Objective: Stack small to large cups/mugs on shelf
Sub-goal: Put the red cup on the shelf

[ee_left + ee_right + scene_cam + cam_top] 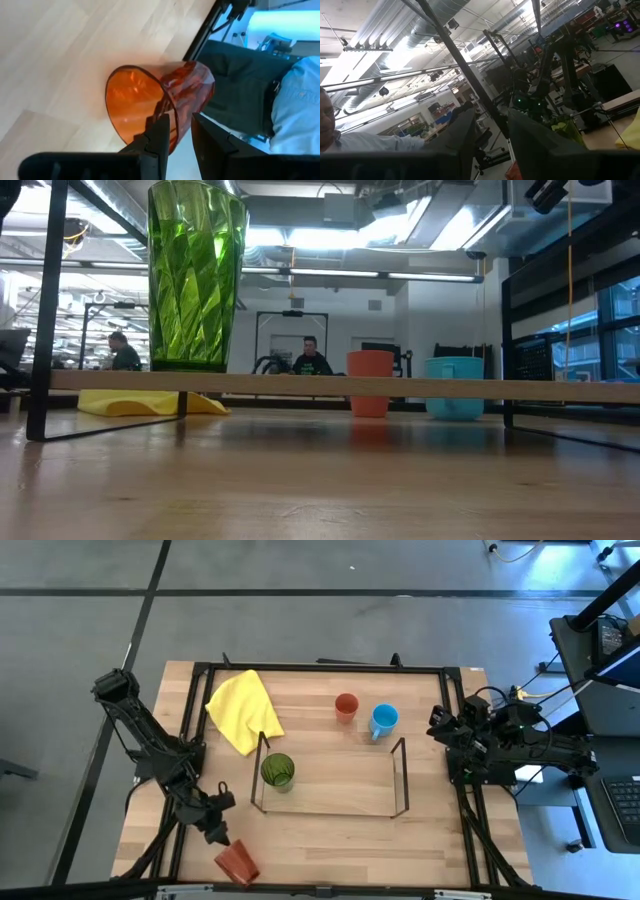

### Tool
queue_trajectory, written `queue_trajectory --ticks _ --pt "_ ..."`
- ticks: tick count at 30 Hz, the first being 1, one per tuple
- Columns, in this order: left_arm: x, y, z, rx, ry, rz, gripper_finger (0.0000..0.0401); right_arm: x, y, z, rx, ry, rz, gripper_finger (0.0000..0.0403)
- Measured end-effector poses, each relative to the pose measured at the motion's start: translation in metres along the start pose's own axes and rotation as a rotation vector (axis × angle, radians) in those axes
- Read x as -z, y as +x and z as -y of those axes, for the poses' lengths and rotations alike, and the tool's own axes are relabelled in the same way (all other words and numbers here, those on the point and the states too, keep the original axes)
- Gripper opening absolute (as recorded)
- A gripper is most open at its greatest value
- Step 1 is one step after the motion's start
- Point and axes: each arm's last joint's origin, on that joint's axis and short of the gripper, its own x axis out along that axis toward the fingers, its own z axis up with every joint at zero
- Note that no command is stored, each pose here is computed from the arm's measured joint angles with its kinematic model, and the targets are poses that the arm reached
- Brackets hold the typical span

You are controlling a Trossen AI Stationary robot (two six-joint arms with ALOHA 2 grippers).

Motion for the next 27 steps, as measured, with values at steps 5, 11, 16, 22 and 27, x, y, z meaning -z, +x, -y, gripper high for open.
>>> queue_trajectory --ticks 5,11,16,22,27 --pt "0.002 0.000 0.002 0.018 -0.024 -0.057 0.0074 0.000 0.000 0.000 0.001 0.001 -0.001 0.0119" --pt "0.005 0.003 0.001 -0.003 -0.047 -0.101 0.0074 0.000 0.000 0.000 0.000 0.001 -0.001 0.0120" --pt "0.012 0.011 0.000 -0.002 -0.053 -0.130 0.0074 0.000 0.000 0.000 0.000 0.001 -0.001 0.0119" --pt "0.018 0.024 0.001 0.045 -0.070 -0.100 0.0074 0.000 0.000 0.000 0.001 -0.004 -0.001 0.0120" --pt "0.020 0.037 0.000 0.064 -0.083 -0.087 0.0074 0.000 0.000 0.000 0.001 -0.025 0.000 0.0120"
